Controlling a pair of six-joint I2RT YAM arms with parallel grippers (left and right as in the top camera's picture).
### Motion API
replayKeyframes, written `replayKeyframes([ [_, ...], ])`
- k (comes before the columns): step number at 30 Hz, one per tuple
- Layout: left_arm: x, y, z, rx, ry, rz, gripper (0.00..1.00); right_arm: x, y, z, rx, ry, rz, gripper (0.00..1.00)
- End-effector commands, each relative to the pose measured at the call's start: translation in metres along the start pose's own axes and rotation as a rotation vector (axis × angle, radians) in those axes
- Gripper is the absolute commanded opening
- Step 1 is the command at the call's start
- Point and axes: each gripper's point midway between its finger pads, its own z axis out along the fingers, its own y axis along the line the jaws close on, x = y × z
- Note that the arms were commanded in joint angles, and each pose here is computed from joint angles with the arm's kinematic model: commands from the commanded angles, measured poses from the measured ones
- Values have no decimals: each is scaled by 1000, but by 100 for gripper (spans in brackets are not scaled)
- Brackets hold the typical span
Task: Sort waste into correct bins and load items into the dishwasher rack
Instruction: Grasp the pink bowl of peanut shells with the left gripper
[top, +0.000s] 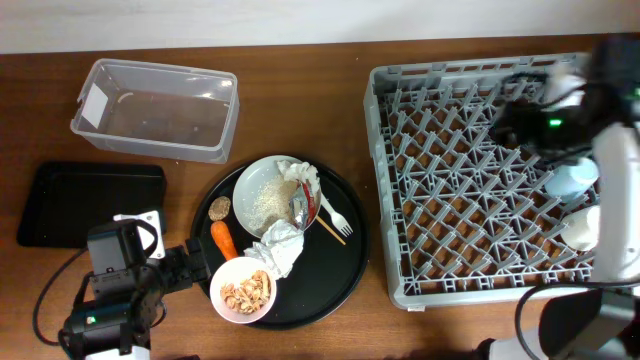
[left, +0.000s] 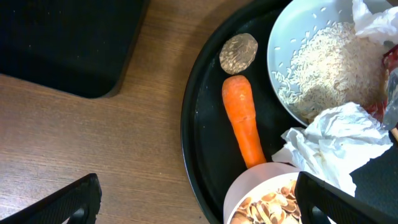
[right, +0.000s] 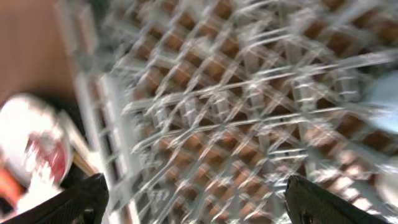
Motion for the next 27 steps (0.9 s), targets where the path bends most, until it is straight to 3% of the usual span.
replayKeyframes([
  [1,-11,-2,-5,10,-37,-12,99,19,57,6,-59,58,-162,95],
  [4,-15,-15,-6,86,-53,-8,99,45,85,9,-77,146,-250,95],
  [8,-14,-40,-6,182,-41,11,99,52,86,9,-74,174,-258,95],
  [13,24,-97,16,286,167,178,99,53,85,9,-72,180,-257,96],
  [18,73,-127,43,248,389,313,99,54,85,9,-68,181,-257,96],
  [27,77,-136,42,234,378,319,99,64,76,21,-44,225,-248,96],
])
